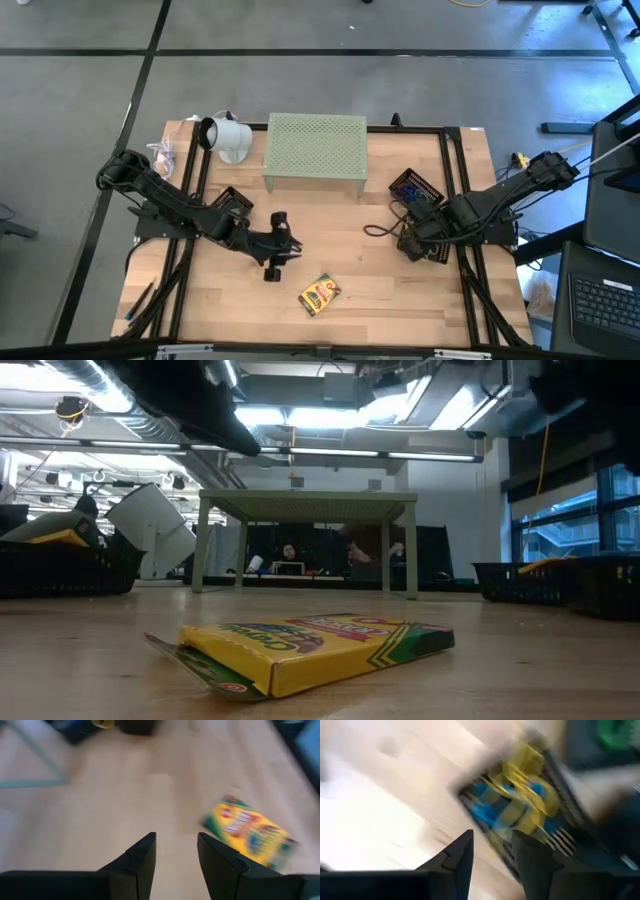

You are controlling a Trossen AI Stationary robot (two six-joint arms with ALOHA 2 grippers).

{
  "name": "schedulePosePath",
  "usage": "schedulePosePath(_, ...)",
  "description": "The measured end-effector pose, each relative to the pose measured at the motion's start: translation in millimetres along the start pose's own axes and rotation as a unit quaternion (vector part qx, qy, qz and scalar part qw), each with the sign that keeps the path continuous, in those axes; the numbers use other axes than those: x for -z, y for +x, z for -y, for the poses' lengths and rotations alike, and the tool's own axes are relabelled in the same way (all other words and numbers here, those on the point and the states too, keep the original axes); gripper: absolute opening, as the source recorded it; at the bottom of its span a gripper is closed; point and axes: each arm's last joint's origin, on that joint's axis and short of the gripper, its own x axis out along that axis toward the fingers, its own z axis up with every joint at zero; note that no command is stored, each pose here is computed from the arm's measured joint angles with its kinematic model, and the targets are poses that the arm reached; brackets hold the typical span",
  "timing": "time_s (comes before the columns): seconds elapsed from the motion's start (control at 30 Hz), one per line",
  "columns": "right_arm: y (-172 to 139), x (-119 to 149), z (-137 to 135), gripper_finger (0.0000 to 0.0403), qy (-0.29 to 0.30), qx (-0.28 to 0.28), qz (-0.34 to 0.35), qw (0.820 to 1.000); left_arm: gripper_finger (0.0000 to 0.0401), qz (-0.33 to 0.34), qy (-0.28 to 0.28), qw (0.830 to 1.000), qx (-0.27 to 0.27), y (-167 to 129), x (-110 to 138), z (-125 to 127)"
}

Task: Pick & Place Office Desk Supplies
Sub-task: Put the yellow crayon box into the bottom left black bin

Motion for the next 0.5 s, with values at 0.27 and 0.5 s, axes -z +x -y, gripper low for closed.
schedulePosePath(0.27,-8,-13,-35,0.0138,-0.098,-0.151,0.149,0.972,0.0154,-0.050,0.061,0.992,0.101,22,22,34)
schedulePosePath(0.5,-11,-15,-40,0.0138,-0.114,-0.173,0.184,0.961,0.0192,-0.018,0.159,0.975,0.158,35,34,65)
